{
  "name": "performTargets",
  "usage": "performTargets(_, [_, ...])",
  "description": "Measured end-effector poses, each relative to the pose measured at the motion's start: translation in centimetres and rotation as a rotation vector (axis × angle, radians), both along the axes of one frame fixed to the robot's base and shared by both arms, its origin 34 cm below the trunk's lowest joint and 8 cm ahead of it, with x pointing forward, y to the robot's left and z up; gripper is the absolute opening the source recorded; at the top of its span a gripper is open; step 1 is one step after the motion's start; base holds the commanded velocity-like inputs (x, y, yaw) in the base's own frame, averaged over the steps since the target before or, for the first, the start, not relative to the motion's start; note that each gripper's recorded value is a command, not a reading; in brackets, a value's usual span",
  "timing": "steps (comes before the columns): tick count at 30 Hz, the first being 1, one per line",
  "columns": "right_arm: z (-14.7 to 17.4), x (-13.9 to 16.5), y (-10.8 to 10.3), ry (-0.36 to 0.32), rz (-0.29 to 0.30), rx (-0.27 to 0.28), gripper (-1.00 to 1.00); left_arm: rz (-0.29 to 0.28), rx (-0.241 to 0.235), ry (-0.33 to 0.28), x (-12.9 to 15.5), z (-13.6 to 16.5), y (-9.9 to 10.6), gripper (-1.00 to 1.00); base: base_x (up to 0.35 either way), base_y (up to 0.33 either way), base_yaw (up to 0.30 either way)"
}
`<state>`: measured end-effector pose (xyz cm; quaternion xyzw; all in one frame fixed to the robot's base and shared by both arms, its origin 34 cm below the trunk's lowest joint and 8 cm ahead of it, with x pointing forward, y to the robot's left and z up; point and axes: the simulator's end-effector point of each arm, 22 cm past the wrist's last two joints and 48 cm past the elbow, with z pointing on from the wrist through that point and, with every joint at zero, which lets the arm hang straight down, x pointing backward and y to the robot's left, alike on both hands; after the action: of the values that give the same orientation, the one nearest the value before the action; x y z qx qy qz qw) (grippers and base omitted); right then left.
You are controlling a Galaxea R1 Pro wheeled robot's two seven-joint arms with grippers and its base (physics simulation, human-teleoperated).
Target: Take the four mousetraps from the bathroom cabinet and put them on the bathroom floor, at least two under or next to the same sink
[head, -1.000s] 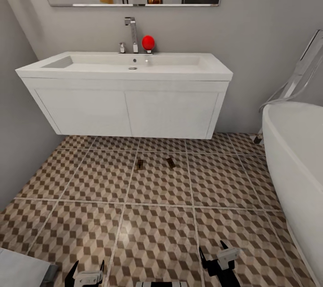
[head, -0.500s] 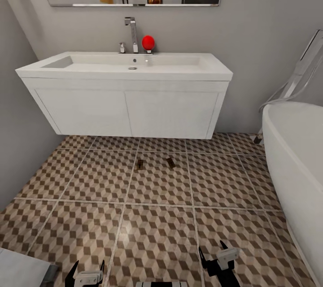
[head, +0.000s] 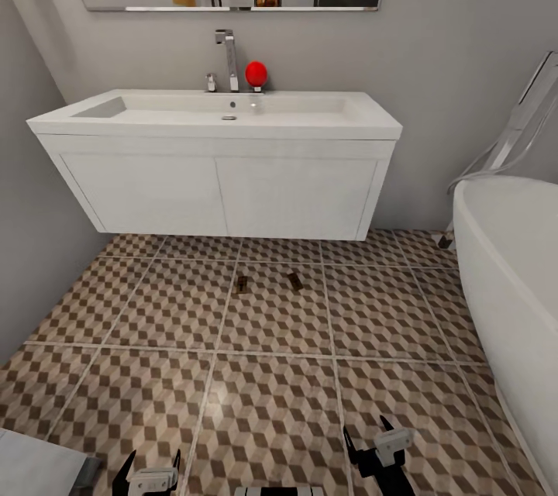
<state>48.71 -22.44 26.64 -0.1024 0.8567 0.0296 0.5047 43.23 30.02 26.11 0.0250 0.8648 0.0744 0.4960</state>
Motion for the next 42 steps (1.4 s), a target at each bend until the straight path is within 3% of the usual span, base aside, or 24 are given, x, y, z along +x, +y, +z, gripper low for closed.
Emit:
performTargets(15, [0.0,0.0,0.0,0.001,0.000,0.000,1.00,0.000,0.000,-0.001,0.0,0.0,0.0,1.00,0.214,0.000,0.000])
performTargets(42, [0.0,0.0,0.0,0.001,-0.001,-0.001,1.00,-0.001,-0.017,-0.001,0.0,-0.1,-1.1,1.00,0.012,0.000,0.000])
